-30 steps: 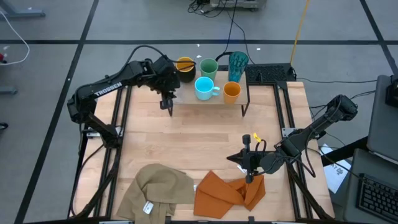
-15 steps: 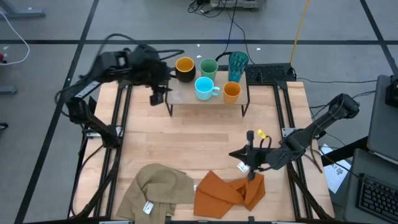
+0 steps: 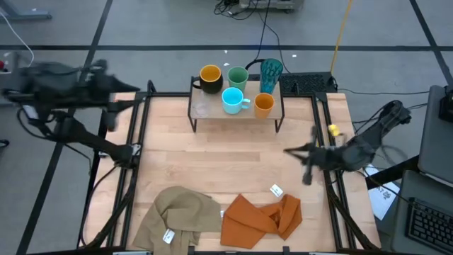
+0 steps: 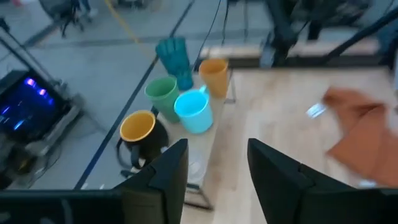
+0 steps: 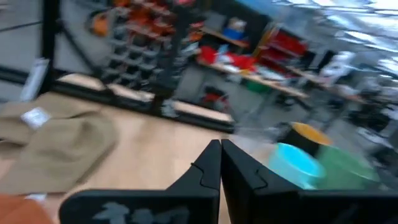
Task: Stack small to large cups/mugs on shelf
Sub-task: Return to Home Position
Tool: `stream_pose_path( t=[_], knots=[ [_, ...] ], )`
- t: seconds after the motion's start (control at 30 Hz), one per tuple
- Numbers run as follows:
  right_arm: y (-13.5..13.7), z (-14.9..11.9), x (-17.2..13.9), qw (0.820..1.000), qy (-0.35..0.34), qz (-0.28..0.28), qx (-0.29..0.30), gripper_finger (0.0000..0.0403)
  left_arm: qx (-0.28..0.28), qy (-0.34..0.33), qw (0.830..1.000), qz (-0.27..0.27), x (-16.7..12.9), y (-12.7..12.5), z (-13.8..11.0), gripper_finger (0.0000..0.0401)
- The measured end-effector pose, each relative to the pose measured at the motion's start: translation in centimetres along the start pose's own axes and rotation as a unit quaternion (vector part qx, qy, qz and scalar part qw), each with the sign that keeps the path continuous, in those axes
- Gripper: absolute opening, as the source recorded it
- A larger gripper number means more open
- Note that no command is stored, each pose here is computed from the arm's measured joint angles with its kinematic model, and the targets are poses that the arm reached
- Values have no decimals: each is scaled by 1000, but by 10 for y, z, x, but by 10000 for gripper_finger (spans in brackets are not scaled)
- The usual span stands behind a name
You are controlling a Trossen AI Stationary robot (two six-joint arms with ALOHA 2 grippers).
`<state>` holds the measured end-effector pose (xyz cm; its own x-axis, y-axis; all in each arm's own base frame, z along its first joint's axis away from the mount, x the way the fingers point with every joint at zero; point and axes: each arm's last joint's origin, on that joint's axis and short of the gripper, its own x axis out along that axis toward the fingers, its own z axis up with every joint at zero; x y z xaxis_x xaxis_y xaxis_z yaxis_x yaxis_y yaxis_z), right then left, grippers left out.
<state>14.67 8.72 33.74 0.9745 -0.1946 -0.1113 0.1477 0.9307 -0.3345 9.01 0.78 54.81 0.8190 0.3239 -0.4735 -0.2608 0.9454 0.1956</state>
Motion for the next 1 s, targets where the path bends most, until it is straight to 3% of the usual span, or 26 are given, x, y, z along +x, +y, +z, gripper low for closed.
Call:
stream_pose_path(
  t=[0.07, 0.17, 0.27, 0.37, 0.47, 0.6, 0.8, 1.0],
  knots=[
    [-12, 1, -17, 1000, -7, -24, 6, 0, -9, -22, 1000, -9, -17, 3, -10, 158],
    [-31, 0, -44, 999, -37, 13, 26, 0, -16, -36, 999, -15, -36, 9, -30, 150],
    [-49, -4, -67, 990, -81, 106, 44, 0, -26, -30, 999, -9, -43, 14, -53, 146],
    [-63, -14, -85, 966, -107, 224, 77, 0, -45, -29, 999, -6, -45, 16, -75, 145],
    [-73, -26, -95, 944, -95, 292, 121, 0, -50, -51, 997, -13, -40, 14, -91, 145],
    [-70, -37, -95, 936, -87, 311, 142, 0, -48, -76, 996, -26, -31, 10, -104, 145],
    [-58, -55, -95, 916, -87, 375, 115, 0, -56, -81, 995, -26, -14, 1, -118, 145],
    [-34, -88, -85, 914, -121, 372, 110, 0, -57, -78, 995, -30, 1, -6, -124, 145]
  ],
)
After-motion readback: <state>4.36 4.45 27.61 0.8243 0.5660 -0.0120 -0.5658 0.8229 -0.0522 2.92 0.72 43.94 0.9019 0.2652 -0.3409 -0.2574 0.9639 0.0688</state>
